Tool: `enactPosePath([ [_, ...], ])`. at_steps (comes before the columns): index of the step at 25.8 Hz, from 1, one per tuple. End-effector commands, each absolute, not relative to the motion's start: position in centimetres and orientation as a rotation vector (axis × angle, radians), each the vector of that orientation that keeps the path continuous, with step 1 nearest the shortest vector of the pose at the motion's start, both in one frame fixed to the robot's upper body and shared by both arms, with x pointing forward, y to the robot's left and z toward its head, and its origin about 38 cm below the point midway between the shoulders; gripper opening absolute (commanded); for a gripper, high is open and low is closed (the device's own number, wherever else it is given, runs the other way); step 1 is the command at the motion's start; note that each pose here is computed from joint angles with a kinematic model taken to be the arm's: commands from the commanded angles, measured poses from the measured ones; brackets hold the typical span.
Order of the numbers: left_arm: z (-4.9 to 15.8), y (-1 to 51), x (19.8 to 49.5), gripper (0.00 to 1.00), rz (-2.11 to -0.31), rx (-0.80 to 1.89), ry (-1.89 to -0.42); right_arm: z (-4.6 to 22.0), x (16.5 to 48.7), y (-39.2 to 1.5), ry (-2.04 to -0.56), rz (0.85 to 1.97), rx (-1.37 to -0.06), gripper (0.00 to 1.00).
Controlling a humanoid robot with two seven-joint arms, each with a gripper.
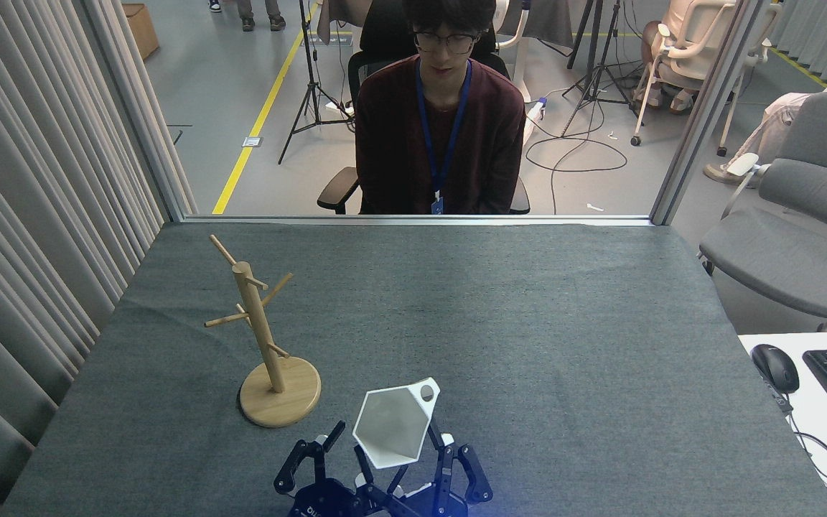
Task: Hang cup on storage rack
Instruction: 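Grasp the cup with the left gripper while the right gripper holds it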
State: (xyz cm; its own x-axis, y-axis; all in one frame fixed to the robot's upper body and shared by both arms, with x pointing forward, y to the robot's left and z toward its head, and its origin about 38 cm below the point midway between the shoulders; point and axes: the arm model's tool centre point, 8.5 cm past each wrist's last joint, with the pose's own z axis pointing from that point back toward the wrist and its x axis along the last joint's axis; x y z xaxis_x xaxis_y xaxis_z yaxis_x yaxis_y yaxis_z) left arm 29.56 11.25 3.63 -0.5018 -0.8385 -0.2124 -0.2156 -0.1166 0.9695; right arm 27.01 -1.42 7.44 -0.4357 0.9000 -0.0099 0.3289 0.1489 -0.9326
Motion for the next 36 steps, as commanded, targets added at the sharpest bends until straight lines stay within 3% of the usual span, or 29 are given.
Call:
enactPosePath([
  [1,3.6,11.3,29.5,0.99,-1.661,1.168,-1.67,7.0,26.2,-0.9,-1.853,1.297,-1.157,0.66],
  [16,4.1,11.4,29.6,0.98,-1.64,1.189,-1.676,4.8,25.2,0.8,-1.822,1.369,-1.1,0.66],
  [20,4.5,11.4,29.8,0.72,-1.637,1.2,-1.682,5.0,25.4,0.9,-1.826,1.362,-1.103,0.66],
  [23,4.5,11.4,29.8,0.62,-1.637,1.202,-1.681,5.1,25.4,1.0,-1.827,1.36,-1.104,0.66],
  [34,4.4,11.5,29.7,0.61,-1.637,1.204,-1.675,5.2,25.5,1.1,-1.831,1.357,-1.102,0.69],
  [36,4.4,11.5,29.7,0.58,-1.637,1.206,-1.676,5.3,25.5,1.0,-1.833,1.354,-1.104,0.69],
])
